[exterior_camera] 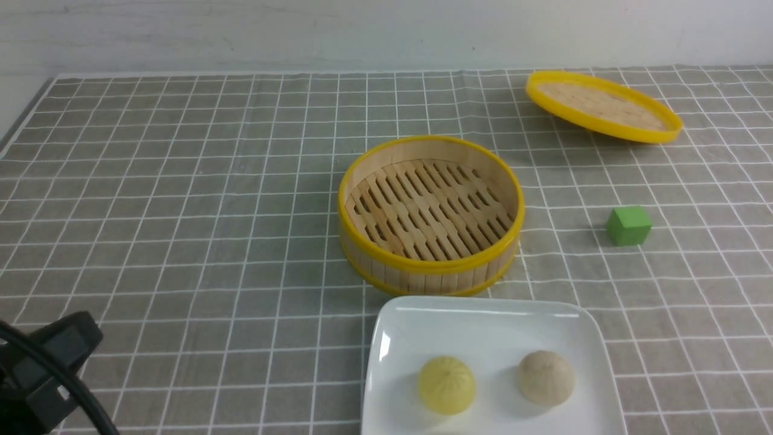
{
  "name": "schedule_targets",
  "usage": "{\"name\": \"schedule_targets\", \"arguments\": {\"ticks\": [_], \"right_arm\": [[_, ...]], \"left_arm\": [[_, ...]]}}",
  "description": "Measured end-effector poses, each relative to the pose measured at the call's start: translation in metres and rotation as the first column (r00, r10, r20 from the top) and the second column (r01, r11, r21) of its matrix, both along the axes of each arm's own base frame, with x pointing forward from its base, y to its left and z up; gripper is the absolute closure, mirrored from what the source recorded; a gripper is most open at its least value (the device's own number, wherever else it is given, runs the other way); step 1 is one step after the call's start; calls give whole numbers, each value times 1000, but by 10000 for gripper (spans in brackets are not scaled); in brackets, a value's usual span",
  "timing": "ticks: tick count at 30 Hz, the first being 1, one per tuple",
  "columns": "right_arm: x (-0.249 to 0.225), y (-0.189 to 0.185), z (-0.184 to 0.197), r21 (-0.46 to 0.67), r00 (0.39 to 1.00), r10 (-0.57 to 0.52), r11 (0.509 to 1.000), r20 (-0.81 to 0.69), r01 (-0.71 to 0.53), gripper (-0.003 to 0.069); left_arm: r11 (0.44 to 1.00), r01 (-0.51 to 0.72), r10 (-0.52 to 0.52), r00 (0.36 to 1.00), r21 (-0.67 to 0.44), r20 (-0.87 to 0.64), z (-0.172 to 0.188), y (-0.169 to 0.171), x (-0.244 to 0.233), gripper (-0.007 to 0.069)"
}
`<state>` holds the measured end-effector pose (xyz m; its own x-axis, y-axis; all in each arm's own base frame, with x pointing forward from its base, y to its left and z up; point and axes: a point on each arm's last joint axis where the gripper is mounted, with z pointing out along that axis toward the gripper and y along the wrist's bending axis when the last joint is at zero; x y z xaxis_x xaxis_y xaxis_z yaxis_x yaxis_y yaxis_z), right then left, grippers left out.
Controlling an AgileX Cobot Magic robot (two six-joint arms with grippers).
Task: Put the steamed buns into the plate on the grey tablecloth.
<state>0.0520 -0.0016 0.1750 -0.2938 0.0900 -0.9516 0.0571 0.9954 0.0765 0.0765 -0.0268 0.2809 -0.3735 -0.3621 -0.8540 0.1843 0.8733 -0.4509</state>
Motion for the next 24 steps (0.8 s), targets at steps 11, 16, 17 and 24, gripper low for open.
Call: {"name": "schedule_targets", "arguments": {"ticks": [11,16,17,24], "right_arm": [[0,0,0,0,1000,0,1000,0,0,479],[0,0,0,0,1000,0,1000,0,0,471],[0,0,0,0,1000,0,1000,0,0,470],[0,0,0,0,1000,0,1000,0,0,459]], "left_arm": [[991,-3,3,1000,133,5,-14,3,2,585],[958,19,-50,994,286,101,-38,7,-8,578],[956,4,-38,993,295,112,-43,9,-11,577],[887,-237,173,967,396,189,-84,27,-24,571]]}}
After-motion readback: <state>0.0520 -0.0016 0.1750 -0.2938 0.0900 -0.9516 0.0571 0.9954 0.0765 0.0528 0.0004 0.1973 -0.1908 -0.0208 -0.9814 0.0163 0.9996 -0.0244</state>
